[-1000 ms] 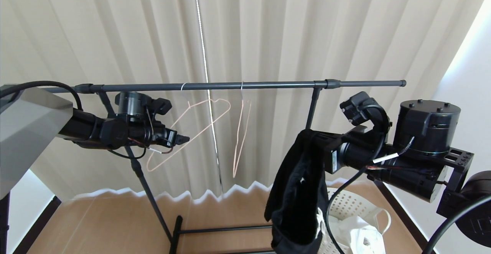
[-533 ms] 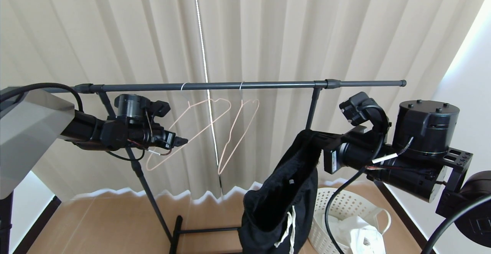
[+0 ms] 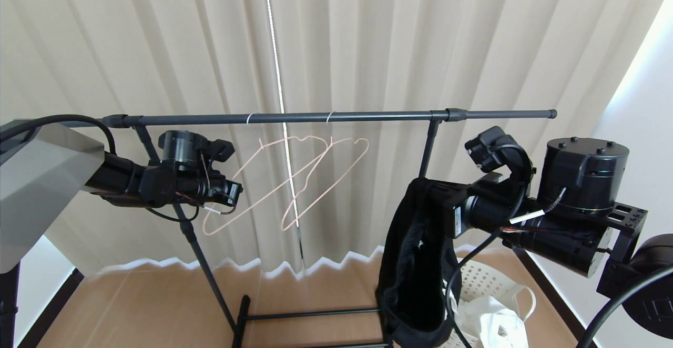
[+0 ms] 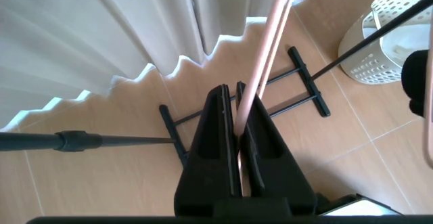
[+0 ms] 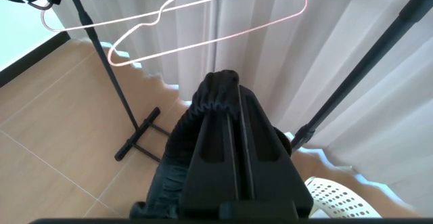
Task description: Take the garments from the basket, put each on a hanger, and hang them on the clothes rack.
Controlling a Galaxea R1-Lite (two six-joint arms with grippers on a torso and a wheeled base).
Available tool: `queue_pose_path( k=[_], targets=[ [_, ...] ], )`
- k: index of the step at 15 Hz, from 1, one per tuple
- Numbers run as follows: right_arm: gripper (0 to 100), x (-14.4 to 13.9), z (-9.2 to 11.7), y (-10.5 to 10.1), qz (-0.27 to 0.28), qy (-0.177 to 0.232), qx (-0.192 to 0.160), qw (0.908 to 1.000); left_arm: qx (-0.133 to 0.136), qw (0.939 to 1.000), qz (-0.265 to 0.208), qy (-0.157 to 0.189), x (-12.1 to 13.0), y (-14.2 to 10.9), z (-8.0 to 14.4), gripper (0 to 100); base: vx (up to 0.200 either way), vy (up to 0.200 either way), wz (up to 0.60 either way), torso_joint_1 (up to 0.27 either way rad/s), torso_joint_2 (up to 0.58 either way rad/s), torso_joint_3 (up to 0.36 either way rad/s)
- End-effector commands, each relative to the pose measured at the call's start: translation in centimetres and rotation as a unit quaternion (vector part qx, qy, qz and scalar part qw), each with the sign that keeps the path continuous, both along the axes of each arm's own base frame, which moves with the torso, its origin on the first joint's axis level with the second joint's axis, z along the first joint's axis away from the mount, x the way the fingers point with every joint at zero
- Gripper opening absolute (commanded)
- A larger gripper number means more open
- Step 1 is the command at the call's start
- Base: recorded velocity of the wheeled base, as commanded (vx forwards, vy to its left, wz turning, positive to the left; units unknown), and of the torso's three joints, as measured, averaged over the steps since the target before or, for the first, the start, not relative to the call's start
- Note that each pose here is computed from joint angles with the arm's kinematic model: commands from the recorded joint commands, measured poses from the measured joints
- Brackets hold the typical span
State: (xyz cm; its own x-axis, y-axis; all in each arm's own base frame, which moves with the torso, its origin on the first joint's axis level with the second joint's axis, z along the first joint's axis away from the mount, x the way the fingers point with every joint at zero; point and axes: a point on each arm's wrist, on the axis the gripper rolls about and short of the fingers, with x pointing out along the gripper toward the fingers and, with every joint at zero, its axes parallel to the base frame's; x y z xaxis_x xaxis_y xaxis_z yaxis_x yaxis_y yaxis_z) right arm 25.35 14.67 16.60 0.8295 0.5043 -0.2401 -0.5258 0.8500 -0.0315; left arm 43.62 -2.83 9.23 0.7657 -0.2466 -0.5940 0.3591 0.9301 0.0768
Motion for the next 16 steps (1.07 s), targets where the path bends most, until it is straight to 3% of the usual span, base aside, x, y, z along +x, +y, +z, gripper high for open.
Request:
queue_pose_path(
  k=[1,16],
  targets=[
    [0,0.0,-0.1,0.0,0.001,0.001,0.000,1.0000,0.000,1.0000,0.001,-0.003,-0.1,0.0,0.3,0,0.000,0.000,0.00,0.000,0.00,0.000],
    [0,-0.1,0.1,0.0,0.000,-0.002,0.001,1.0000,-0.005,0.9991,-0.008,-0.040,-2.2,-0.8,4.4,0,0.000,0.000,0.00,0.000,0.00,0.000]
  ],
)
